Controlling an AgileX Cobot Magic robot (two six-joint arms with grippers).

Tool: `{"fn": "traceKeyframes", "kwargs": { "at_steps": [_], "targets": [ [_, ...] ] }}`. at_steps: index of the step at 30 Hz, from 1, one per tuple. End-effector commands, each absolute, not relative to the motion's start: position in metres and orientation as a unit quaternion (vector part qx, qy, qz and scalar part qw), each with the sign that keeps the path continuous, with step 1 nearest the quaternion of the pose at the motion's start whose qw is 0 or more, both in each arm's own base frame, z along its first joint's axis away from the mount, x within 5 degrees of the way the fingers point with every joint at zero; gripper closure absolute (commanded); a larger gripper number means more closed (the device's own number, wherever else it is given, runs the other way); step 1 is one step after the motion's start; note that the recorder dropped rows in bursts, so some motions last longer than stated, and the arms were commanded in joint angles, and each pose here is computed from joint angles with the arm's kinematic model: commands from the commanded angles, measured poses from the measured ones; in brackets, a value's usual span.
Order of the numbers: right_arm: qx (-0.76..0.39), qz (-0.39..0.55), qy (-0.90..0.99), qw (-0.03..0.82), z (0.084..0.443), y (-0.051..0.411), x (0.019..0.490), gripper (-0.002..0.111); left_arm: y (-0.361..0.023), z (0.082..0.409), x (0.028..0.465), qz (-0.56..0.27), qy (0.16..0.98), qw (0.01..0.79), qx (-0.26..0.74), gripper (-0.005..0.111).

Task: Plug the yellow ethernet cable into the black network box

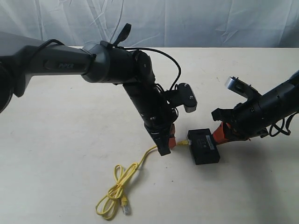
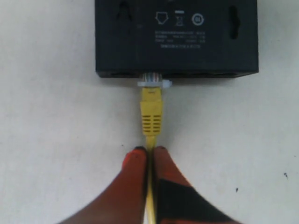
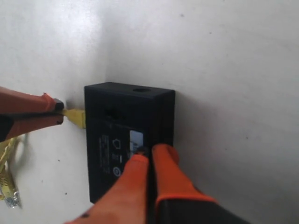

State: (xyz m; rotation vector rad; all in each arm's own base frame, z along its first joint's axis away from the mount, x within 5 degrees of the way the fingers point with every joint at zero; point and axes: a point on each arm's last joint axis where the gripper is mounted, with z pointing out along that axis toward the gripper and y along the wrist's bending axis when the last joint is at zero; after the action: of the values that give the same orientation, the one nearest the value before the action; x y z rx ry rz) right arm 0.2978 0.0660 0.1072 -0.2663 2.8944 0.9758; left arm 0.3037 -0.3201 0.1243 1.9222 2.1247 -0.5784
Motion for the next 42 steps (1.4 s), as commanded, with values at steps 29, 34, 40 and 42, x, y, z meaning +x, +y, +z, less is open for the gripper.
{"fn": "traceKeyframes", "kwargs": {
  "at_steps": [29, 34, 40, 42],
  "targets": [
    [-0.087, 0.322, 0.942, 0.034, 0.1025, 0.0735, 0.2963, 0.108, -0.3281, 0.1277, 0.3055, -0.21, 0.731, 0.141, 0.633, 0.089],
    [-0.082, 0.322, 0.942, 0.034, 0.1025, 0.0735, 0.2965, 0.095, -0.3274, 0.1274, 0.3058, -0.205, 0.729, 0.14, 0.637, 0.081],
    [-0.078, 0.322, 0.943, 0.033, 0.1028, 0.0735, 0.297, 0.074, -0.3265, 0.1268, 0.3062, -0.199, 0.728, 0.139, 0.641, 0.08],
    [-0.078, 0.32, 0.943, 0.039, 0.1054, 0.0727, 0.2976, 0.074, -0.3253, 0.1281, 0.3058, -0.194, 0.726, 0.136, 0.646, 0.08]
  ]
}}
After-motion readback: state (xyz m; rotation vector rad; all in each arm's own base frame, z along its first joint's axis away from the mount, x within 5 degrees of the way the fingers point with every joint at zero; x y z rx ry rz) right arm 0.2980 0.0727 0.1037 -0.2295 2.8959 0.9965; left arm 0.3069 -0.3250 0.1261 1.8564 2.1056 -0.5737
